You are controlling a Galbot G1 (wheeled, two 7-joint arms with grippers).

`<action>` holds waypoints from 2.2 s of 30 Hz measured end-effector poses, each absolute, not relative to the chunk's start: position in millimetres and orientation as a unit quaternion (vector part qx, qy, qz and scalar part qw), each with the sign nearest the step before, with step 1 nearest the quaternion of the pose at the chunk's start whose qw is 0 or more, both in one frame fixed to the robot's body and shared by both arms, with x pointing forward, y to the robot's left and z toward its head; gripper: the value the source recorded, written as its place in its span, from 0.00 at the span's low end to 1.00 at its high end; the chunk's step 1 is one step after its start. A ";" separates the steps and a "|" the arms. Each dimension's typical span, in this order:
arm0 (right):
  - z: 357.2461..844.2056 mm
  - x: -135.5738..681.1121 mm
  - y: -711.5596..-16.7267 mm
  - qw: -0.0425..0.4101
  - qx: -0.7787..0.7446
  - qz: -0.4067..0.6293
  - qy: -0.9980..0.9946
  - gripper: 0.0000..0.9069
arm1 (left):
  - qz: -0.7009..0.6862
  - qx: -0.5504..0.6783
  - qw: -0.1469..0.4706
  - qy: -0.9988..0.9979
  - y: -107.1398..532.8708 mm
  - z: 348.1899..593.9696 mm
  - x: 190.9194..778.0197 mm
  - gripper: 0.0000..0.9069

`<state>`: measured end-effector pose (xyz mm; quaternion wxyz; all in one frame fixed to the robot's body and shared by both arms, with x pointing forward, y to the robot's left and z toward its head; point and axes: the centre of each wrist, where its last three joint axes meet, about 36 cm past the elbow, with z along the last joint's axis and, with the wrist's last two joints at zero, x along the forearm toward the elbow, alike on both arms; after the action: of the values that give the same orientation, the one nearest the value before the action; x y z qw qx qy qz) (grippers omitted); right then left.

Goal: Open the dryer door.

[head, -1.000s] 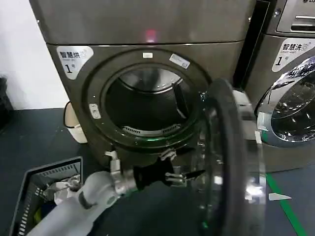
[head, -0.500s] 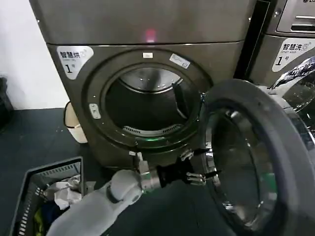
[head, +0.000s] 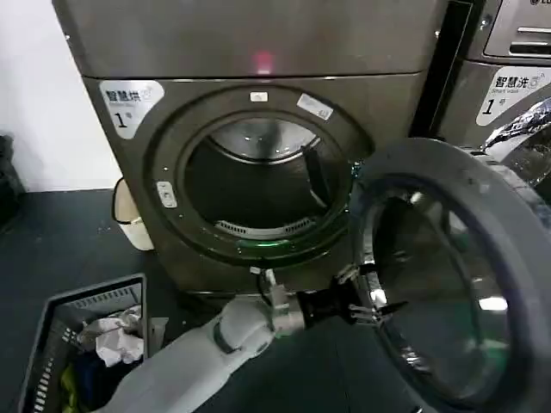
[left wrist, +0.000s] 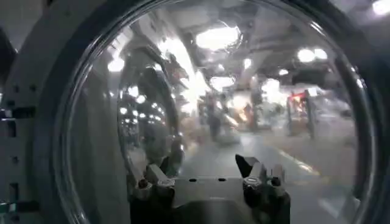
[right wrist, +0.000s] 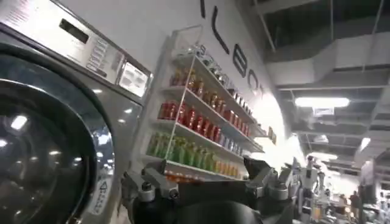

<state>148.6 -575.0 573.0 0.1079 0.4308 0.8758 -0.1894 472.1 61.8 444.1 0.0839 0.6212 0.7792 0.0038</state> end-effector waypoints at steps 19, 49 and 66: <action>581.7 134.6 -584.0 0.111 0.445 -0.202 0.865 1.00 | -0.005 0.614 0.106 0.782 -16.6 445.7 489.2 1.00; 583.6 127.2 -589.9 0.115 0.452 -0.211 0.859 1.00 | 0.051 0.536 0.144 0.831 -42.8 435.5 507.8 1.00; 593.7 128.6 -588.1 0.135 0.447 -0.222 0.856 1.00 | 0.008 0.578 0.145 0.803 22.2 438.9 489.5 1.00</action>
<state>128.6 -588.1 593.7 0.1346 0.4468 0.8560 -0.2225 489.5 22.2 438.9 0.1445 0.5783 0.8029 0.0083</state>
